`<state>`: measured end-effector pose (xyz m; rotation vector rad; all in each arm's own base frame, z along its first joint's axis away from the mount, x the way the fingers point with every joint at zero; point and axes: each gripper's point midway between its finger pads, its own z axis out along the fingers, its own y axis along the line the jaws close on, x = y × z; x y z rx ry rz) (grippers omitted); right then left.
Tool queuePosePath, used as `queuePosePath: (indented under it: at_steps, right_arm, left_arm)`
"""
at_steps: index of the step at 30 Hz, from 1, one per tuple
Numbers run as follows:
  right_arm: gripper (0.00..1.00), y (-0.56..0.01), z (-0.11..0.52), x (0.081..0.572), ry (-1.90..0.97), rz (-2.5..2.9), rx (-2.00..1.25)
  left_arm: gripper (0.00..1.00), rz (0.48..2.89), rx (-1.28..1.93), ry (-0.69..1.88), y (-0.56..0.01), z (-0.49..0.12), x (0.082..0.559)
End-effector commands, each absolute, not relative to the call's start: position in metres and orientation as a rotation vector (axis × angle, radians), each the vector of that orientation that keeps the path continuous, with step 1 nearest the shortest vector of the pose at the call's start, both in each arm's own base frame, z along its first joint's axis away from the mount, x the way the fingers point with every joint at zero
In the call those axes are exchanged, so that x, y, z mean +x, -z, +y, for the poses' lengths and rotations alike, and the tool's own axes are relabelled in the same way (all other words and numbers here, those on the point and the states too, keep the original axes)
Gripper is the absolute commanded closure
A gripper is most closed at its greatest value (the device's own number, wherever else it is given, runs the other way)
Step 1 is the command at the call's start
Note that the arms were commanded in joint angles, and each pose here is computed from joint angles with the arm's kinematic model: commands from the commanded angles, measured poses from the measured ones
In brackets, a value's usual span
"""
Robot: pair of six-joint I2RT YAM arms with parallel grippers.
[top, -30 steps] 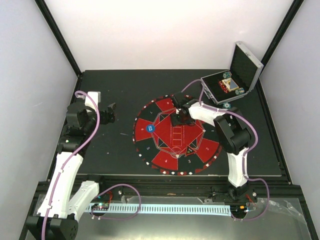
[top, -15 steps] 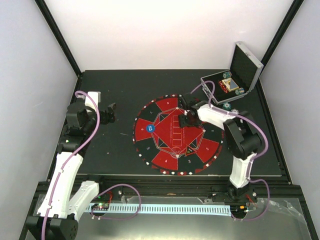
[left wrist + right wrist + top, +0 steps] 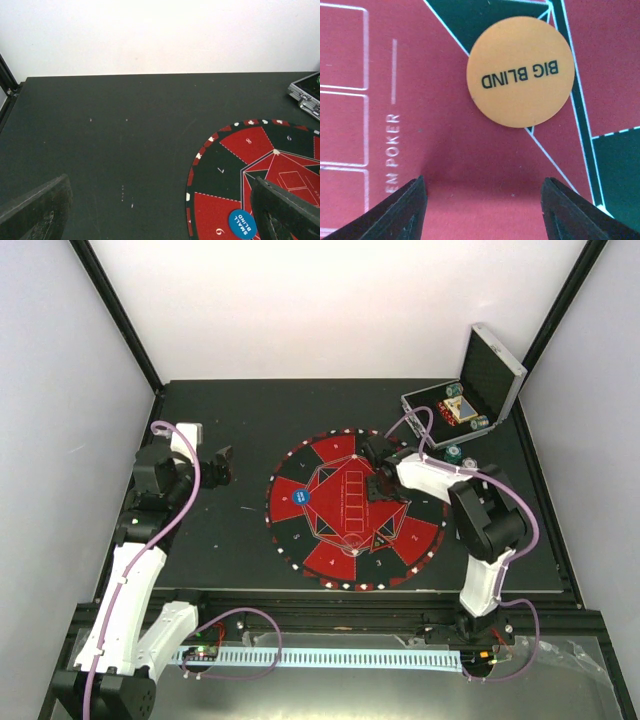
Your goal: Distribute texas hold em gaming equipment
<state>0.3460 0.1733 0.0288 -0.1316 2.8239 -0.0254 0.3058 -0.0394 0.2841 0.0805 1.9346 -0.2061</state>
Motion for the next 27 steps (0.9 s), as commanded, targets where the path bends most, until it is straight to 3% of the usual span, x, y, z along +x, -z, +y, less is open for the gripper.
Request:
queuePosePath:
  at_steps: [1, 27]
  right_arm:
    - [0.37, -0.024, 0.165, 0.362, 0.082, 2.804, -0.047]
    - [0.48, -0.01, 0.158, 0.4, -0.007, 2.806, 0.007]
  left_arm:
    - [0.01, 1.936, 0.082, 0.223, -0.285, -0.043, 0.306]
    - [0.01, 1.949, 0.084, 0.227, -0.281, -0.044, 0.308]
